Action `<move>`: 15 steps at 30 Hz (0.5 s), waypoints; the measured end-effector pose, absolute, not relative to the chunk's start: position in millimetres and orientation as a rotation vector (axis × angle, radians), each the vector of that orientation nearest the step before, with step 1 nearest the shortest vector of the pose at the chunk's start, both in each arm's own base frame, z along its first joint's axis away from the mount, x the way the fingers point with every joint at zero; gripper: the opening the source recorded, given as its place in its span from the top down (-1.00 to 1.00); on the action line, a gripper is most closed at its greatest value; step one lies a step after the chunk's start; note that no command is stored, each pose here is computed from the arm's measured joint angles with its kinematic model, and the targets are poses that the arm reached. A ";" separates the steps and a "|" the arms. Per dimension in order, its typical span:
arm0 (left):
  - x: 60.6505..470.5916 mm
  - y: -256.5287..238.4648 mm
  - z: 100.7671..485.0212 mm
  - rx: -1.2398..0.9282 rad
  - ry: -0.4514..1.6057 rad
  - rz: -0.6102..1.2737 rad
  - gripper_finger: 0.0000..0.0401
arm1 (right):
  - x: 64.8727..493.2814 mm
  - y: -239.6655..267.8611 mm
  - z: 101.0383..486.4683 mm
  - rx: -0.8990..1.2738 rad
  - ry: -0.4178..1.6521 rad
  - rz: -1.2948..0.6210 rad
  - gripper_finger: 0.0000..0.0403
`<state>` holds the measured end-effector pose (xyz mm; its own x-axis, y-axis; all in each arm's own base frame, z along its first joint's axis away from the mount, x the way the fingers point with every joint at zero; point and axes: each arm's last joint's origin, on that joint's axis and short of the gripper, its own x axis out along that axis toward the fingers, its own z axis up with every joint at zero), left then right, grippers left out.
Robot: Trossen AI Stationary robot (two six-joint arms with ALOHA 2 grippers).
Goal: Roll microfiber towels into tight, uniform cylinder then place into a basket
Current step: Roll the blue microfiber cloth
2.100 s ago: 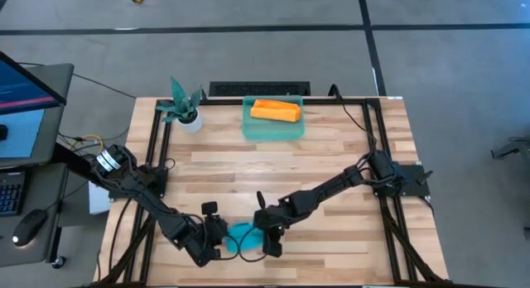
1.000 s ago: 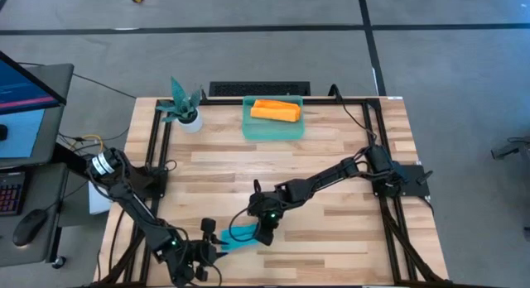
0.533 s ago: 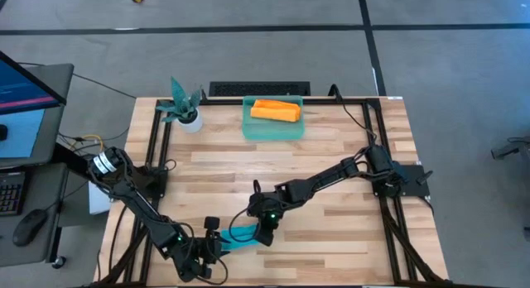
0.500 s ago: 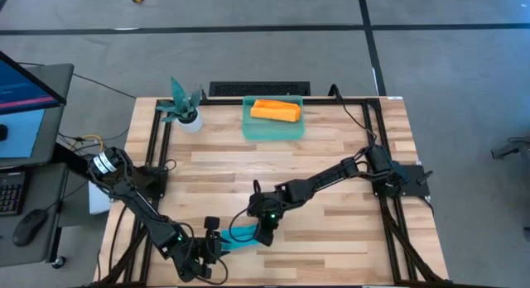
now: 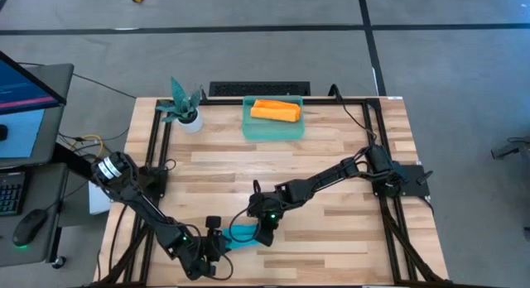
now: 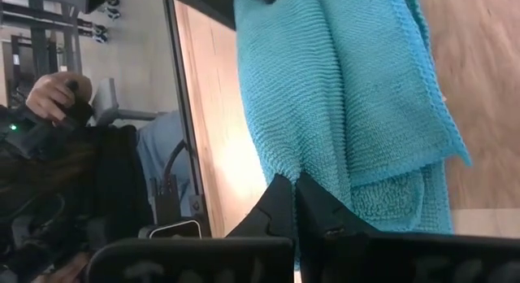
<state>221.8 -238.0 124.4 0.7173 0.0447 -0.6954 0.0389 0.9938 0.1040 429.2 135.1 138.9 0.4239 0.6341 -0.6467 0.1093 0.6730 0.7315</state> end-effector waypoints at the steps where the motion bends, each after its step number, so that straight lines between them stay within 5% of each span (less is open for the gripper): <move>1: 222.0 -236.9 124.2 0.103 0.772 0.019 0.35 | 429.2 135.1 138.8 0.796 1.106 0.375 0.96; 8: 223.9 -216.4 118.2 -0.114 0.860 0.242 0.38 | 427.6 139.9 138.5 0.694 1.081 0.428 0.94; 15: 236.9 -210.1 120.3 -0.162 0.884 0.212 0.79 | 424.7 145.0 137.2 0.633 1.083 0.447 0.94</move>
<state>236.9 -210.1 120.3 0.6154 0.1161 -0.7796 -0.2497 0.9669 -0.0531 424.7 145.0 137.2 0.4091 0.6215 -0.6681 -0.0312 0.7413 0.6705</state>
